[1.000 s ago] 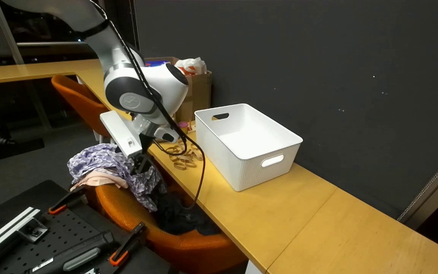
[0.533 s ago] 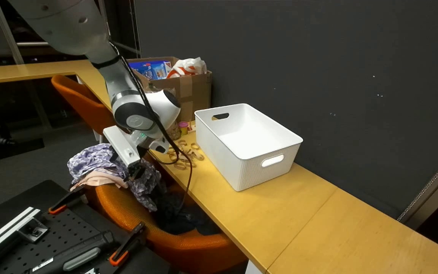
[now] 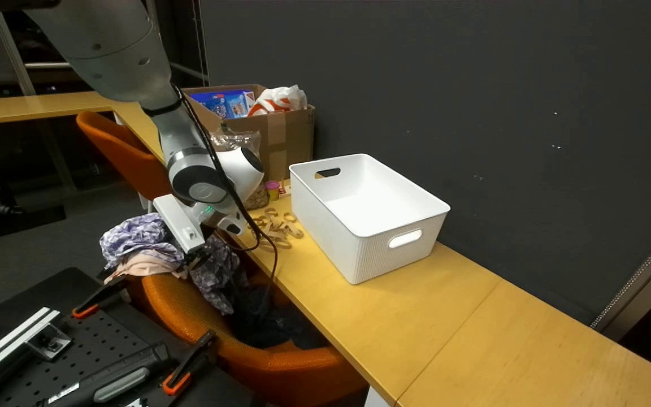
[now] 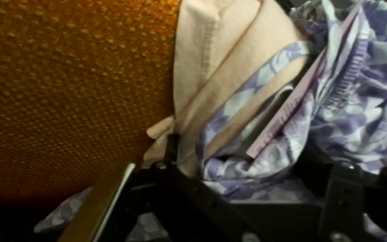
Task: Pick up all the shirts from the orange chair and put them in the white basket
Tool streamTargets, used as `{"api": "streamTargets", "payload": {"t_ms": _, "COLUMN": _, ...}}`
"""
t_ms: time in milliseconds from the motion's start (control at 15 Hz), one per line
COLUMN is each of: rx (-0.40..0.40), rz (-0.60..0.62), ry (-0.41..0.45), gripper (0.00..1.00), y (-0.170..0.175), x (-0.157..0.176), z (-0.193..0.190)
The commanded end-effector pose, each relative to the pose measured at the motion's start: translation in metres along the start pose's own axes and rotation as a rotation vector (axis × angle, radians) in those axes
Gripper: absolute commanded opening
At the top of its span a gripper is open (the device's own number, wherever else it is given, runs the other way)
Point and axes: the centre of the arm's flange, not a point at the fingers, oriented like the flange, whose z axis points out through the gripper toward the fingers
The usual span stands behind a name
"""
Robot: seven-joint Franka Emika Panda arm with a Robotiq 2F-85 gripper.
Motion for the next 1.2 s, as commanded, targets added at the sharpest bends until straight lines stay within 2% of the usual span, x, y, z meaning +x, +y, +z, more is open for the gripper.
{"api": "streamTargets", "payload": {"t_ms": 0, "rx": 0.040, "rz": 0.014, "ry": 0.004, "gripper": 0.52, "y": -0.001, "x": 0.011, "z": 0.000}}
{"api": "streamTargets", "payload": {"t_ms": 467, "rx": 0.065, "rz": 0.007, "ry": 0.009, "gripper": 0.00, "y": -0.005, "x": 0.010, "z": -0.003}}
{"api": "streamTargets", "payload": {"t_ms": 733, "rx": 0.076, "rz": -0.006, "ry": 0.030, "gripper": 0.02, "y": -0.011, "x": 0.005, "z": -0.015}}
{"api": "streamTargets", "payload": {"t_ms": 1133, "rx": 0.048, "rz": -0.050, "ry": 0.108, "gripper": 0.02, "y": -0.042, "x": -0.003, "z": -0.062}}
